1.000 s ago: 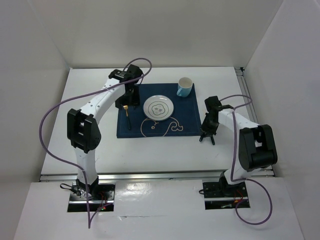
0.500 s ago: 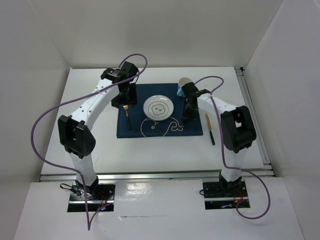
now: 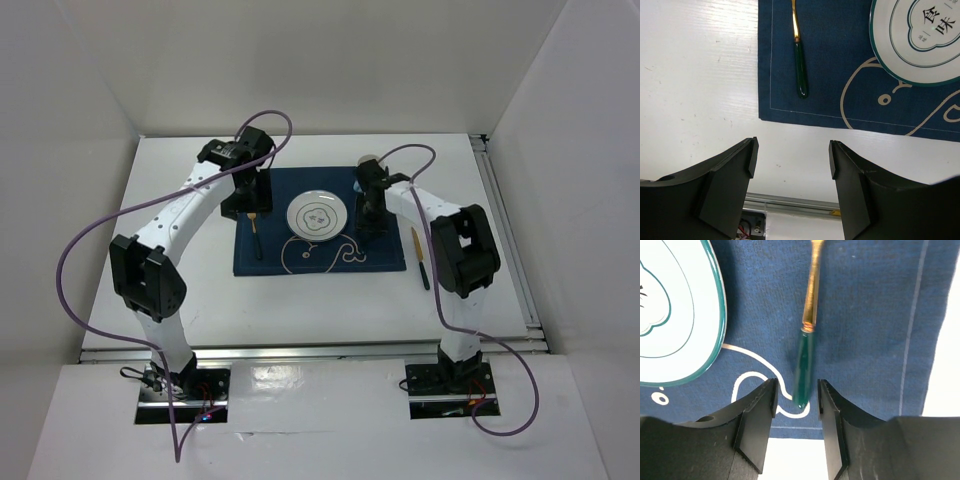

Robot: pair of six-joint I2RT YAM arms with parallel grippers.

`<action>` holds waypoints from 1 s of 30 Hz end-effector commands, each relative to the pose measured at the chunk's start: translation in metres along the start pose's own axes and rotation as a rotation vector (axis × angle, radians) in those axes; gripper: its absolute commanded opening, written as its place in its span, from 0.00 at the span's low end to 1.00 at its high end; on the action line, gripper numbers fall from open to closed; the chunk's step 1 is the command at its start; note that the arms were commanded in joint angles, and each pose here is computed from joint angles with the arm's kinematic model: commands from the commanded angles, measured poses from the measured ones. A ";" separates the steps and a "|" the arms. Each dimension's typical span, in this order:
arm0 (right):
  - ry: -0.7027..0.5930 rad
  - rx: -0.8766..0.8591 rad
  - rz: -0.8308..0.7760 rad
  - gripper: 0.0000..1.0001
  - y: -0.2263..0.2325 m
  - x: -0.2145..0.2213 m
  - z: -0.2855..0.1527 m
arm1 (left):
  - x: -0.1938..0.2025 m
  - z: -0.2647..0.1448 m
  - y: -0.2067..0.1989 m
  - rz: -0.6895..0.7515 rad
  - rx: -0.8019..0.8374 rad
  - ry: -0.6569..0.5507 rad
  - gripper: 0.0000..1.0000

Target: Set the dinner table for one person

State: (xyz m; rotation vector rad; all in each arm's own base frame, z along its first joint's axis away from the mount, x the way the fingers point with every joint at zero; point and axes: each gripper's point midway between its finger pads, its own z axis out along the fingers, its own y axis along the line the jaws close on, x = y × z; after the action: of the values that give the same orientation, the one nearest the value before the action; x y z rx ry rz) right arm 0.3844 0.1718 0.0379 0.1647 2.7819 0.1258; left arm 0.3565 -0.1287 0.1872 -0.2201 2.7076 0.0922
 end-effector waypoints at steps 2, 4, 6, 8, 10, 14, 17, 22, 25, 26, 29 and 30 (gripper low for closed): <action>-0.132 0.040 0.021 0.48 -0.016 -0.032 -0.043 | -0.006 -0.018 -0.003 0.011 0.056 -0.047 0.75; -0.135 0.067 0.054 0.47 -0.039 -0.026 -0.053 | -0.006 -0.018 -0.003 0.011 0.056 -0.047 0.75; -0.148 0.097 0.140 0.47 -0.074 -0.029 -0.064 | -0.008 -0.021 -0.004 0.007 0.065 -0.062 0.75; -0.112 0.150 0.215 0.63 -0.114 -0.015 -0.062 | -0.010 -0.021 -0.005 0.015 0.069 -0.070 0.75; -0.091 0.137 0.265 0.74 -0.127 -0.003 -0.067 | -0.010 -0.021 -0.006 0.025 0.078 -0.066 0.75; -0.020 0.183 0.340 0.90 -0.149 0.035 -0.061 | -0.015 -0.025 -0.013 0.017 0.122 -0.090 0.75; 0.028 0.182 0.391 0.92 -0.160 0.048 -0.053 | -0.015 -0.025 -0.015 0.017 0.130 -0.086 0.75; 0.108 0.174 0.414 0.86 -0.164 0.070 -0.032 | -0.014 -0.021 -0.010 0.029 0.099 -0.082 0.75; 0.136 0.149 0.426 0.80 -0.160 0.083 -0.026 | -0.015 -0.021 -0.009 0.029 0.091 -0.086 0.75; 0.134 0.148 0.427 0.75 -0.160 0.084 -0.024 | -0.015 -0.021 -0.009 0.029 0.091 -0.086 0.75; 0.144 0.155 0.445 0.67 -0.164 0.093 -0.019 | -0.014 -0.017 -0.009 0.031 0.086 -0.077 0.75; 0.141 0.154 0.445 0.56 -0.164 0.094 -0.017 | -0.016 -0.019 -0.010 0.029 0.090 -0.085 0.75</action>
State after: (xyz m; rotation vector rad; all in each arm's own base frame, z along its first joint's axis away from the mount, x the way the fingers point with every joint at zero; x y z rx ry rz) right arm 0.2668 0.0197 0.0097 0.8110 2.8881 -0.0056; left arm 0.3650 -0.1412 0.1972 -0.1756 2.6631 -0.0130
